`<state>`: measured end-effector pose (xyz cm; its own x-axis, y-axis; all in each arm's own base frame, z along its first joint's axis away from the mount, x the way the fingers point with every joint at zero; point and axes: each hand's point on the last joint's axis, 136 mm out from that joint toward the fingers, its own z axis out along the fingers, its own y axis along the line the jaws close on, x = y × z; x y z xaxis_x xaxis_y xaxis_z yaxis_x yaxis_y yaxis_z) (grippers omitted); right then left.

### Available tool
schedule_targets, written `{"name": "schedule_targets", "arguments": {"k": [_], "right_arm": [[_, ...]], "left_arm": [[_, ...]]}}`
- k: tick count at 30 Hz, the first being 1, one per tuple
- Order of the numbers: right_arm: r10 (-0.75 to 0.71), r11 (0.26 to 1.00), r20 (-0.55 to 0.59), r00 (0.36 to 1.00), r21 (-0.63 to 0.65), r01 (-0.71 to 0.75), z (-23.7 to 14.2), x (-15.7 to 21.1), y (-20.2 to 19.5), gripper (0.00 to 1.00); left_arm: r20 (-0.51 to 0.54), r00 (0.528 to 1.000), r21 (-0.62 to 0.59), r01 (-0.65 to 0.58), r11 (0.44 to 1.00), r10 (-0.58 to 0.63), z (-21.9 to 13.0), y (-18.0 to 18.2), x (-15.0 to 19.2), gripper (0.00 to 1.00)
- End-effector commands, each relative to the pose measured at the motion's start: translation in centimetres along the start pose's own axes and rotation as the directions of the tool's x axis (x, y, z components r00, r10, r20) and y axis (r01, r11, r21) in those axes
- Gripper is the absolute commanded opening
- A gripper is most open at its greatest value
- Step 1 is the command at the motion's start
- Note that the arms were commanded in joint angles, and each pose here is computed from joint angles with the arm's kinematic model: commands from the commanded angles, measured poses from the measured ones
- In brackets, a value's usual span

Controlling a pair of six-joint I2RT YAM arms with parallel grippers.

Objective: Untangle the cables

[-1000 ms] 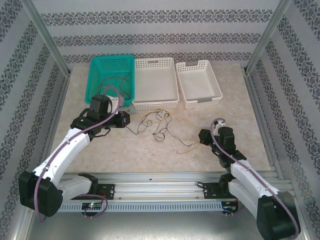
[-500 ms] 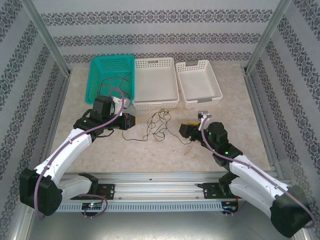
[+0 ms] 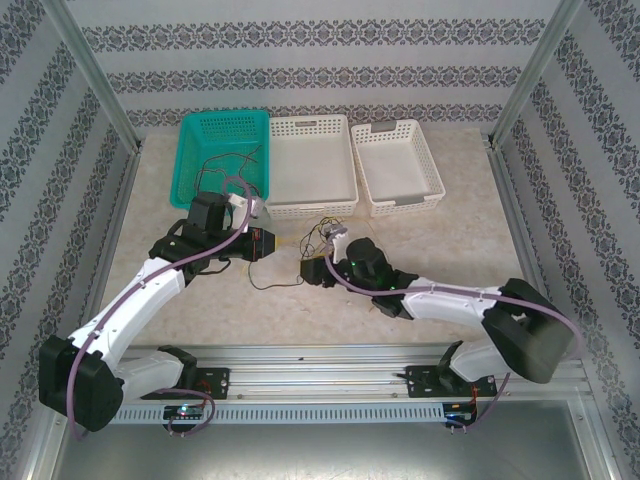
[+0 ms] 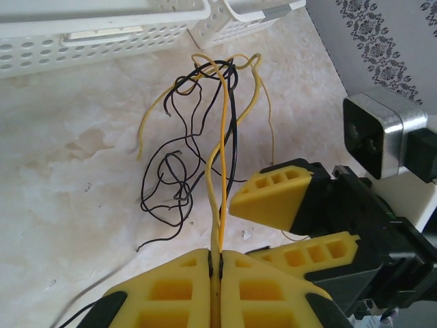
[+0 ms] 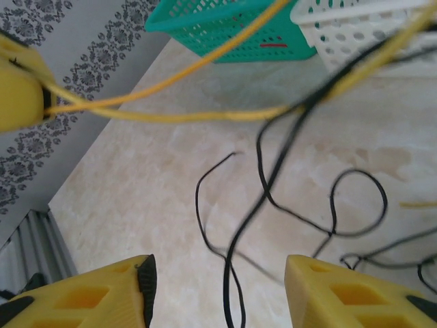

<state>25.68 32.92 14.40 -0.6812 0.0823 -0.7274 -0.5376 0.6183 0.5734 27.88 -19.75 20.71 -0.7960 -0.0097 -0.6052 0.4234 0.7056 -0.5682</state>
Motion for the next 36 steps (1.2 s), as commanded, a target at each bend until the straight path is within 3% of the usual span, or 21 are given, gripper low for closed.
{"name": "schedule_targets", "arguments": {"k": [1,3,8,11,18,24,36], "right_arm": [[0.007,0.999,0.091,0.996,0.036,-0.01,1.2,-2.4,0.2,0.51],[0.014,0.998,0.098,0.995,0.067,-0.021,1.7,-2.4,-0.5,0.47],[0.037,0.988,0.098,0.994,0.148,-0.052,1.7,-2.4,-1.9,0.15],[0.017,0.977,0.104,0.994,0.211,-0.039,0.2,-2.3,-2.9,0.01],[-0.003,0.931,0.136,0.991,0.361,-0.047,-5.8,-1.7,-6.7,0.0],[0.06,0.889,0.225,0.973,0.431,-0.154,-11.8,-1.8,-10.6,0.0],[0.035,0.783,0.4,0.916,0.559,-0.274,-23.6,-6.3,-11.7,0.0]], "left_arm": [[0.028,0.998,0.039,-0.063,0.997,0.062,-0.1,-1.2,-0.4,0.0],[0.033,0.997,0.037,-0.066,0.997,0.065,-0.3,-1.3,-0.5,0.0],[0.043,0.996,0.017,-0.075,0.997,0.074,-0.6,-1.1,-0.7,0.0],[0.047,0.996,-0.015,-0.074,0.997,0.074,-0.8,-0.7,-0.7,0.0],[0.037,0.997,-0.133,-0.055,0.99,0.061,-1.1,1.2,-0.8,0.0],[0.019,0.999,-0.238,-0.041,0.97,0.047,-1.3,3.0,-0.6,0.0],[-0.03,0.999,-0.412,-0.042,0.91,0.032,-2.1,6.2,-0.1,0.0]]}}
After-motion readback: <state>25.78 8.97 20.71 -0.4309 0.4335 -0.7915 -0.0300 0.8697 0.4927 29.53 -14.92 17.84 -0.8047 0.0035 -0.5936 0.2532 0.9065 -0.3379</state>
